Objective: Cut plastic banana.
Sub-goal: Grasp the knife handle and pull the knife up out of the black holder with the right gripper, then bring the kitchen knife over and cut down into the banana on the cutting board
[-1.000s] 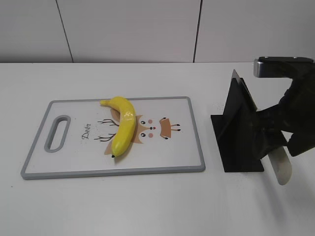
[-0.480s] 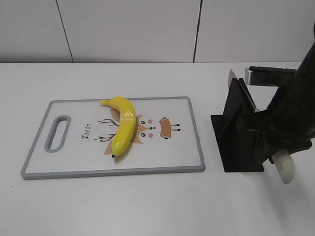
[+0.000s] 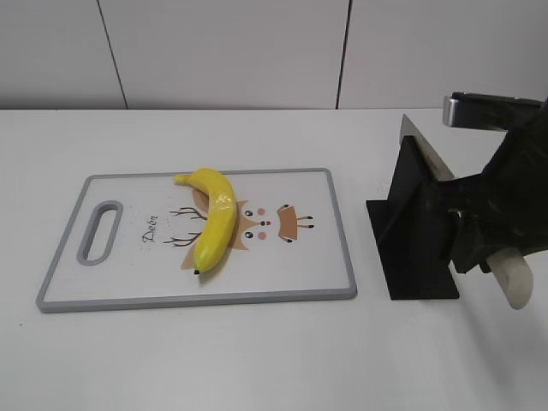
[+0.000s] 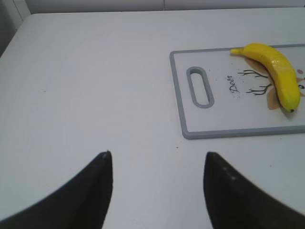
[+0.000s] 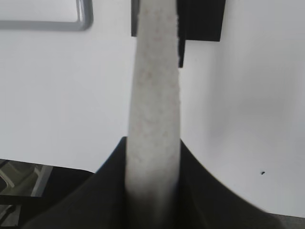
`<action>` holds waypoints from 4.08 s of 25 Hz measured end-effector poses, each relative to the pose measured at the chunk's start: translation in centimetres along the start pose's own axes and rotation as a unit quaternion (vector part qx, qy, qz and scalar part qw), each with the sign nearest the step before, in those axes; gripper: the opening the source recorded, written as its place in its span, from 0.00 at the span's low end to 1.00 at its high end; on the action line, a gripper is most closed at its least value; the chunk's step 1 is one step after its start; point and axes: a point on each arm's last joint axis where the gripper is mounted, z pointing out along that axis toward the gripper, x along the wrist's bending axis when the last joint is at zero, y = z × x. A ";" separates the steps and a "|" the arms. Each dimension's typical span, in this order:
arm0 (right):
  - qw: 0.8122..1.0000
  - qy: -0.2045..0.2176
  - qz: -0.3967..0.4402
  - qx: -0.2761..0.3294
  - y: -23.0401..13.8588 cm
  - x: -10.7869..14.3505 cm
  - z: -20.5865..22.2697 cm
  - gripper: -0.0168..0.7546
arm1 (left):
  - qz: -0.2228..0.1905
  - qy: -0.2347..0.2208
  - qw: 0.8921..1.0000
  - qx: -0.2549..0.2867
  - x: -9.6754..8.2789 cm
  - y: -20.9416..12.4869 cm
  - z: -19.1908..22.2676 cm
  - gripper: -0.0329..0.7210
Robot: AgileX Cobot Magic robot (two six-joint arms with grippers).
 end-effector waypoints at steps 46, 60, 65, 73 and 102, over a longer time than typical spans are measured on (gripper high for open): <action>0.742 0.050 -0.648 -0.166 11.2 6.7 -5.3 0.24 | 0.355 -0.335 0.870 0.071 -3.2 21.2 20.1 0.78; 0.713 0.085 -0.672 -0.182 13.3 7.9 -2.9 0.24 | 0.467 -0.378 0.784 0.154 -7.7 21.3 30.7 0.73; 0.714 0.090 -0.667 -0.192 13.4 8.1 -3.0 0.24 | 0.469 -0.367 0.788 0.158 -7.8 20.5 32.6 0.67; 0.709 0.084 -0.671 -0.199 13.7 8.1 -2.7 0.24 | 0.473 -0.365 0.786 0.160 -7.8 20.2 33.1 0.08; 0.757 0.112 -0.644 -0.027 16.2 5.8 11.8 0.24 | 0.436 -0.411 0.758 0.258 -9.2 11.8 41.7 0.04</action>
